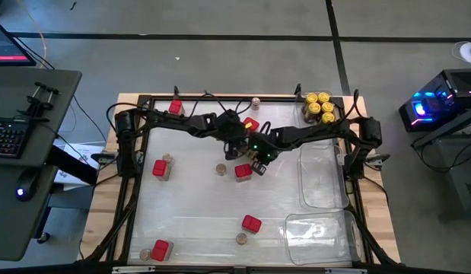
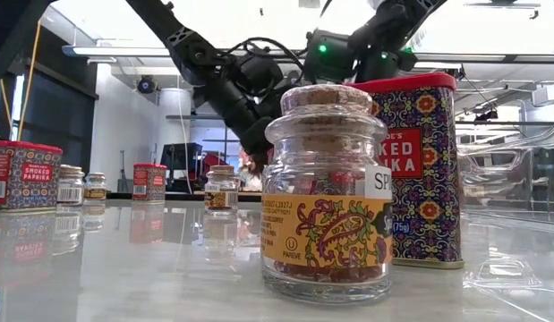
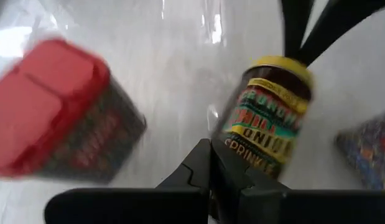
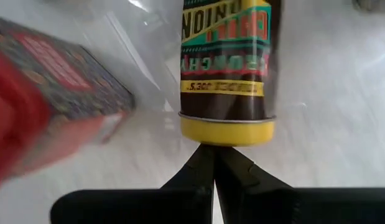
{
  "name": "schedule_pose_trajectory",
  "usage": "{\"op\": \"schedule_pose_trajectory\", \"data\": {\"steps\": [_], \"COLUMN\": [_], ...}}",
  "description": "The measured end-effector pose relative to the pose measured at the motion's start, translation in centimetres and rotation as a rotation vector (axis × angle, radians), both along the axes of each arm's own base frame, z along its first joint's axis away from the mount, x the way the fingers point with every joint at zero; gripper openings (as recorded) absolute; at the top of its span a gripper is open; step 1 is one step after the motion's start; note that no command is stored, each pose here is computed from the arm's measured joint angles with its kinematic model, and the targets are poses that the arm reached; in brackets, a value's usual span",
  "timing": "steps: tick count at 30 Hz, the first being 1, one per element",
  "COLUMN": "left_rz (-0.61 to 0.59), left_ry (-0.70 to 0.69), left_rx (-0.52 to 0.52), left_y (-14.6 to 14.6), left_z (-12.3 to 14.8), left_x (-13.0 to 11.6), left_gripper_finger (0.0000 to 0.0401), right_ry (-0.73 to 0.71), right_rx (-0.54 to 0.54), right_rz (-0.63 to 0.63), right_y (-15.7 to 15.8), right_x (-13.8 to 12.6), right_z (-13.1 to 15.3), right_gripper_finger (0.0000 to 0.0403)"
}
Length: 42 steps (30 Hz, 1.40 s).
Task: Sort spices by type
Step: Put the yellow seasoning bottle into the top transparent bin
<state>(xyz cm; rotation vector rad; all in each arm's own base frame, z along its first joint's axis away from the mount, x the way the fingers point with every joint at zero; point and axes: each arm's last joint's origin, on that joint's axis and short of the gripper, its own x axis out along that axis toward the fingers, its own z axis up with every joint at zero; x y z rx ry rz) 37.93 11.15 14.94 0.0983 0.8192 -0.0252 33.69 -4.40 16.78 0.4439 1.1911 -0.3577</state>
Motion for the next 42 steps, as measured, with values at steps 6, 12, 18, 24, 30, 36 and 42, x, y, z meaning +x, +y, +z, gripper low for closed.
{"op": "schedule_pose_trajectory", "data": {"steps": [6, 12, 18, 24, 30, 36, 42], "left_rz": [0.028, 0.056, 0.122, 0.185, 0.19, 0.128, 0.043], "left_ry": [0.092, 0.157, 0.146, 0.117, 0.074, 0.02, 0.007], "left_rx": [0.012, 0.024, 0.08, 0.085, -0.033, -0.16, -0.163], "left_y": [-0.2, -0.2, 1.0, 2.6, 2.6, 0.3, -1.6], "left_z": [-0.9, -2.3, -1.3, 2.2, 4.1, 3.2, 3.0], "left_x": [-0.7, -1.9, -2.3, -4.0, -6.7, -9.1, -9.1], "left_gripper_finger": [0.0, 0.0, 0.0, 0.0, 0.0, 0.0, 0.0], "right_ry": [-0.093, -0.146, -0.154, -0.216, -0.249, -0.32, -0.405], "right_rx": [-0.016, -0.042, -0.088, -0.12, -0.056, 0.077, 0.156], "right_rz": [-0.013, -0.025, -0.028, -0.05, -0.118, -0.148, -0.143], "right_y": [-0.2, -0.4, -0.6, -1.3, -2.0, -2.6, -2.8], "right_x": [0.8, 1.1, 1.0, 0.2, -0.1, 0.3, 0.8], "right_z": [0.5, 1.0, 1.5, 3.8, 4.4, 4.6, 5.1], "right_gripper_finger": [0.0, 0.0, 0.0, 0.0, 0.0, 0.0029, 0.013]}}
